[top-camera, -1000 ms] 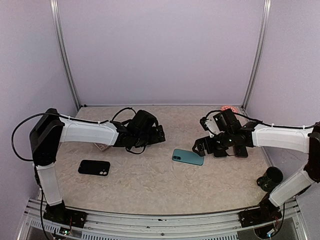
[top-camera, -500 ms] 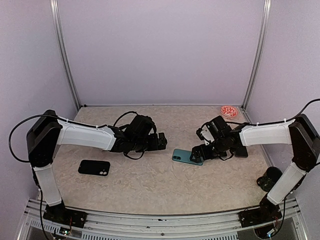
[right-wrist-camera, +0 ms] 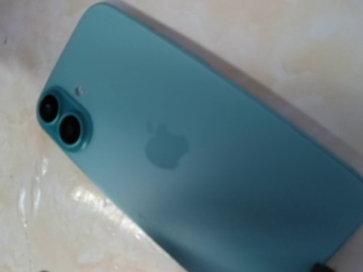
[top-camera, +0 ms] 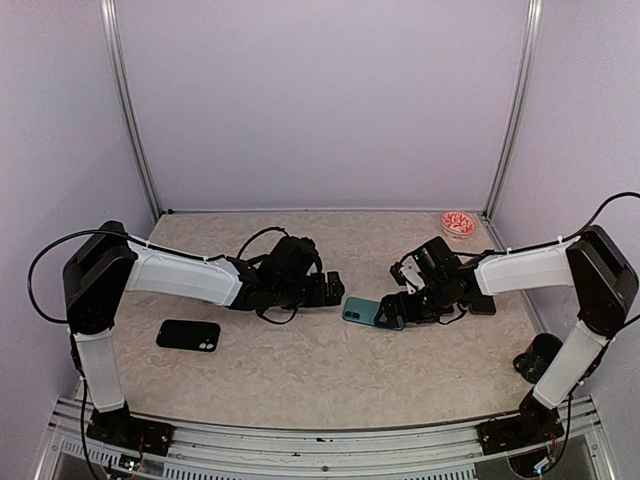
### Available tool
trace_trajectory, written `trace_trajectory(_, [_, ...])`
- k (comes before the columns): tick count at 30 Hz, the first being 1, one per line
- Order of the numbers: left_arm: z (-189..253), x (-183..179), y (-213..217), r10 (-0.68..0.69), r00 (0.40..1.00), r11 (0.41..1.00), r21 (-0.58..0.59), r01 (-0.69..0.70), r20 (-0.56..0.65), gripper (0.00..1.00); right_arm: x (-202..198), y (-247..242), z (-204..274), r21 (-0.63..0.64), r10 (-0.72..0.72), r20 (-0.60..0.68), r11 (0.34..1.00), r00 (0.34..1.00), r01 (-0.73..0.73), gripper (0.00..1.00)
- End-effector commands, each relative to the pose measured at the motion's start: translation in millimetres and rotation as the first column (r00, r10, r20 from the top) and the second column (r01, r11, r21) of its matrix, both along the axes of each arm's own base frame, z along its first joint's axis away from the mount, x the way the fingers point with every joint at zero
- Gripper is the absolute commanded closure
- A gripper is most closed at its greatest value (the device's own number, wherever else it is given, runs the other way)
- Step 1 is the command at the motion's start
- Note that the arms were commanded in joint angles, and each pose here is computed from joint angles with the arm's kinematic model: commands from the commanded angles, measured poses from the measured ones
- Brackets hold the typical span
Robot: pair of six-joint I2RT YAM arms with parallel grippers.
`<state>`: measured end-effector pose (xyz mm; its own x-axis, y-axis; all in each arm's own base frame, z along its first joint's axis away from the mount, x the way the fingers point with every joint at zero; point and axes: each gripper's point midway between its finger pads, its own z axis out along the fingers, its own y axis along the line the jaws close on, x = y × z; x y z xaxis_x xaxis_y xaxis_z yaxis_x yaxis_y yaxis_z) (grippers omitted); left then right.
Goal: Put the phone into the phone case
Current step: Move the phone to the center of the board.
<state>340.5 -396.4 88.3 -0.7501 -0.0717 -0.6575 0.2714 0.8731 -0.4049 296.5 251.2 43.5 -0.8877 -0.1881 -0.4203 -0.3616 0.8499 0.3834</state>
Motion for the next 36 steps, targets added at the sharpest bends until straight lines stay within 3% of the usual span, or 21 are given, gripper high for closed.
trace_trajectory(1, [15, 4, 3, 0.017, 0.999, 1.000, -0.014, -0.016, 0.047, 0.01, -3, 2, -6, 0.023, 0.003, -0.030, 1.000, 1.000, -0.002, 0.02])
trace_trajectory(15, [33, 9, 15, 0.049, 0.996, 0.999, -0.016, -0.047, 0.078, 0.01, 4, 16, -9, 0.033, 0.020, -0.044, 0.999, 0.999, -0.019, 0.02])
trace_trajectory(27, [56, 17, 68, 0.125, 0.987, 0.992, -0.008, -0.125, 0.096, 0.01, -12, 70, -21, 0.009, 0.183, -0.061, 0.983, 0.981, -0.182, 0.01])
trace_trajectory(32, [66, 17, 89, 0.135, 0.986, 0.991, 0.000, -0.135, 0.095, 0.01, -16, 79, -13, -0.030, 0.241, -0.041, 0.970, 0.970, -0.242, 0.01])
trace_trajectory(36, [76, 18, 102, 0.131, 0.986, 0.991, 0.003, -0.132, 0.100, 0.01, -2, 62, 10, -0.160, 0.247, 0.051, 0.958, 0.968, -0.236, 0.01])
